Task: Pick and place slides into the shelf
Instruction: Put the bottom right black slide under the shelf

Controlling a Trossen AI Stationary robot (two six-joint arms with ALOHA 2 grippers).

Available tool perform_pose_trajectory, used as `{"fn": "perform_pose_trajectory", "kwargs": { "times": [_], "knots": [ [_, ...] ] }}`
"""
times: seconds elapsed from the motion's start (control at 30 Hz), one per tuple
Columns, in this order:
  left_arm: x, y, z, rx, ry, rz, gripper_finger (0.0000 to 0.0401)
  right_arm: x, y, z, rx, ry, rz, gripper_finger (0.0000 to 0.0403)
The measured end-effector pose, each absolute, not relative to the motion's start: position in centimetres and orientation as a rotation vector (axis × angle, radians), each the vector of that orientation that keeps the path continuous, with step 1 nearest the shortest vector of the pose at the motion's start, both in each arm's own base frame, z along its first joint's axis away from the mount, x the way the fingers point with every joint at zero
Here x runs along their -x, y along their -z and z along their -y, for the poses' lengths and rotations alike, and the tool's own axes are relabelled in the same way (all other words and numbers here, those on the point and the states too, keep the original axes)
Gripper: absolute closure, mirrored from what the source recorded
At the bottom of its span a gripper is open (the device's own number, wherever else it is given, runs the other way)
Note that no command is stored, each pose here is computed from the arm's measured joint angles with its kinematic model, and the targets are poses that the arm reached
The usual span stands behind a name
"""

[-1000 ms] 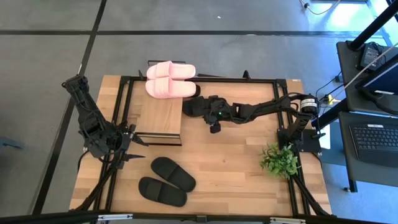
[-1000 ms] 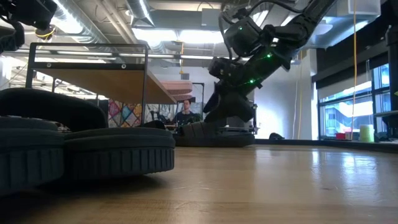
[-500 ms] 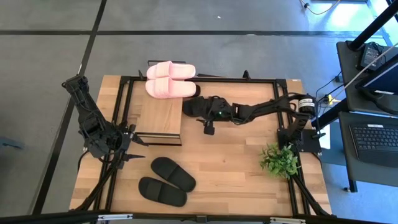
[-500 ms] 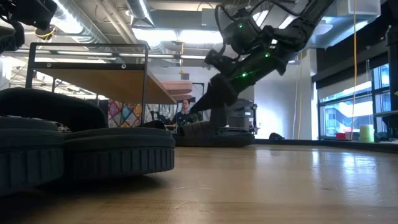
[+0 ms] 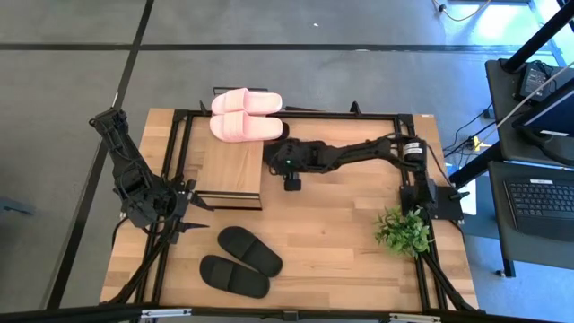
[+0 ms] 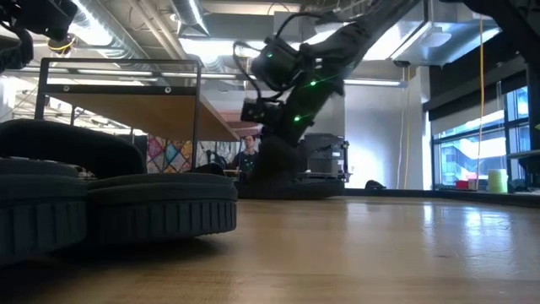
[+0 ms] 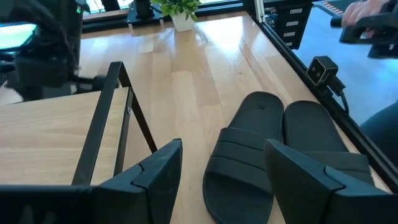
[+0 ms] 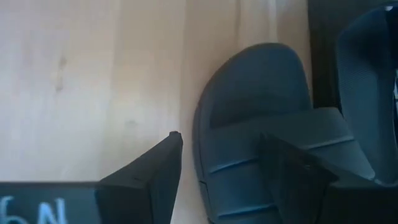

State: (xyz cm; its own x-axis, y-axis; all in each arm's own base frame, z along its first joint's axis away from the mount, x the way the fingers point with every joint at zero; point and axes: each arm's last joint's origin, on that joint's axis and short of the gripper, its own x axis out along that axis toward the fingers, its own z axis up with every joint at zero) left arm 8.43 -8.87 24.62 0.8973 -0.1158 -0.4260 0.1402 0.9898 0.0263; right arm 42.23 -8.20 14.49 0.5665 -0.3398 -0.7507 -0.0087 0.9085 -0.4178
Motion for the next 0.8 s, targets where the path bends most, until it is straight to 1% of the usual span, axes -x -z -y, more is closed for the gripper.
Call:
{"fn": "perform_pose_trajectory", "kwargs": {
  "times": [0.2, 0.47, 0.67, 0.8],
  "knots": [
    [-8.4, -24.6, 8.9, -0.055, 0.133, -0.438, 0.0184, -43.4, -14.6, 8.8, 0.413, 0.257, -0.942, 0.0189],
    [-8.4, -24.6, 8.9, -0.055, 0.134, -0.438, 0.0184, -43.5, -15.0, 8.8, 0.420, 0.288, -0.942, 0.0189],
    [-8.4, -24.6, 8.9, -0.054, 0.133, -0.438, 0.0184, -43.3, -16.7, 7.1, 0.411, 0.271, -0.913, 0.0189],
    [-8.4, -24.6, 8.9, -0.053, 0.133, -0.438, 0.0184, -41.7, -18.8, 6.0, 0.350, 0.253, -0.978, 0.0189]
  ]
}}
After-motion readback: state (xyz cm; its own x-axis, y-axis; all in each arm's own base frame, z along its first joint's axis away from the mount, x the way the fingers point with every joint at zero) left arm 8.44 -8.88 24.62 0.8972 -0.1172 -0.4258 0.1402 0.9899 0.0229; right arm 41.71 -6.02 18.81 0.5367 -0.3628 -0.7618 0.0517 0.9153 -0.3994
